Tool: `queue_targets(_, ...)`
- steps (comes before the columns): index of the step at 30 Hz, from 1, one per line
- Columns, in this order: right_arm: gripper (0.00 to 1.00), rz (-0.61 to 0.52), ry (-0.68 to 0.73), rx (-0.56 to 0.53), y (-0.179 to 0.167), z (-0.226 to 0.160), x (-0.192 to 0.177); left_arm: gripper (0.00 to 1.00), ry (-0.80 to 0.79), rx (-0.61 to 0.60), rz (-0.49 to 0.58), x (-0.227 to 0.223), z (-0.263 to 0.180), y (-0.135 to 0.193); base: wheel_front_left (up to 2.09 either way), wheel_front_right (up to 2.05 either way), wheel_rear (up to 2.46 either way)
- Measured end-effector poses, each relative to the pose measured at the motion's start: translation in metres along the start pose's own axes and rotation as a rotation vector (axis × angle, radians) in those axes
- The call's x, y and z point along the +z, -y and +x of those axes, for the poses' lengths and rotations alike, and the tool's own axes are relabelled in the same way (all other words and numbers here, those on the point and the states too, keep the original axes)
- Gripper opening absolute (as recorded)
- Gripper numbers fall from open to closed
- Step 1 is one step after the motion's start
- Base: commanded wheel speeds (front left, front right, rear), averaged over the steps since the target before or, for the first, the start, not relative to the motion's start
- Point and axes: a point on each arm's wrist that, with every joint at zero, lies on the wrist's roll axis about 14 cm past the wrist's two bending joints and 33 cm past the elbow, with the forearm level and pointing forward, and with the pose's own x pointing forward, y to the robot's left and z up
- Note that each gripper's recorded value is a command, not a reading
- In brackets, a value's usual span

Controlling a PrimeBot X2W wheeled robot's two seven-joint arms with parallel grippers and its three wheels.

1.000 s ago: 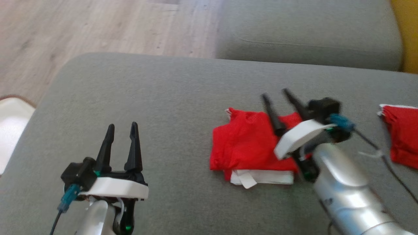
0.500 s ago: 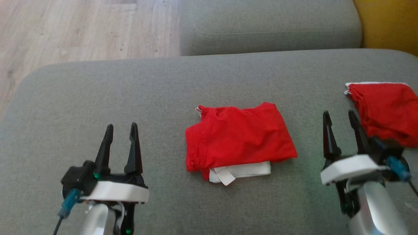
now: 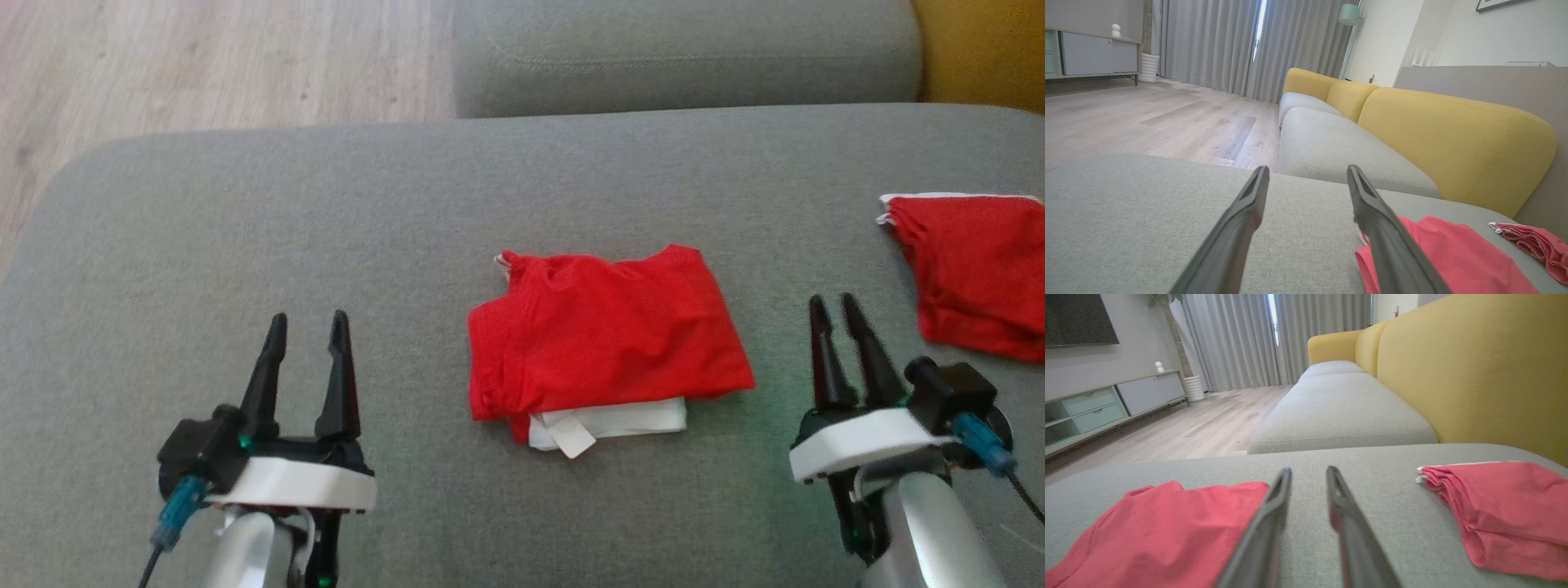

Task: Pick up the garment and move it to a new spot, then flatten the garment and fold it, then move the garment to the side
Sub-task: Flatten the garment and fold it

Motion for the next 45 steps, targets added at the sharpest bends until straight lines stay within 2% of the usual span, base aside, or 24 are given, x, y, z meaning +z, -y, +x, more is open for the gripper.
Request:
queue_targets(11, 0.00, -0.075, -0.057, 0.206, -0.065, 0.066, -0.004, 1.00, -0.009, 0.050, -0.021, -0.003, 0.002, -0.017, 0.00, 0.00, 0.00)
queue_targets(16, 0.00, -0.103, -0.191, 0.276, -0.084, 0.078, -0.046, 1.00, -0.021, 0.078, -0.025, -0.006, -0.001, -0.026, 0.00, 0.00, 0.00)
queue_targets(23, 0.00, -0.127, -0.419, 0.337, -0.099, 0.066, -0.112, 1.00, -0.032, 0.112, -0.022, -0.008, -0.005, -0.037, 0.00, 0.00, 0.00)
queue_targets(30, 0.00, -0.133, -0.323, 0.363, -0.109, 0.083, -0.090, 1.00, -0.029, 0.124, -0.024, -0.007, -0.007, -0.039, 0.00, 0.00, 0.00)
queue_targets(34, 0.00, -0.125, -0.269, 0.426, -0.132, 0.087, -0.075, 1.00, -0.023, 0.126, -0.030, -0.005, -0.008, -0.039, 0.00, 0.00, 0.00)
queue_targets(38, 0.00, -0.135, -0.315, 0.508, -0.157, 0.079, -0.086, 1.00, -0.031, 0.130, -0.045, -0.008, -0.010, -0.038, 0.00, 0.00, 0.00)
queue_targets(42, 0.00, -0.174, -0.415, 0.556, -0.166, 0.068, -0.112, 1.00, -0.034, 0.149, -0.045, -0.008, -0.011, -0.043, 0.00, 0.00, 0.00)
queue_targets(45, 0.00, -0.166, -0.420, 0.571, -0.172, 0.070, -0.113, 1.00, -0.028, 0.162, -0.045, -0.006, -0.011, -0.046, 0.00, 0.00, 0.00)
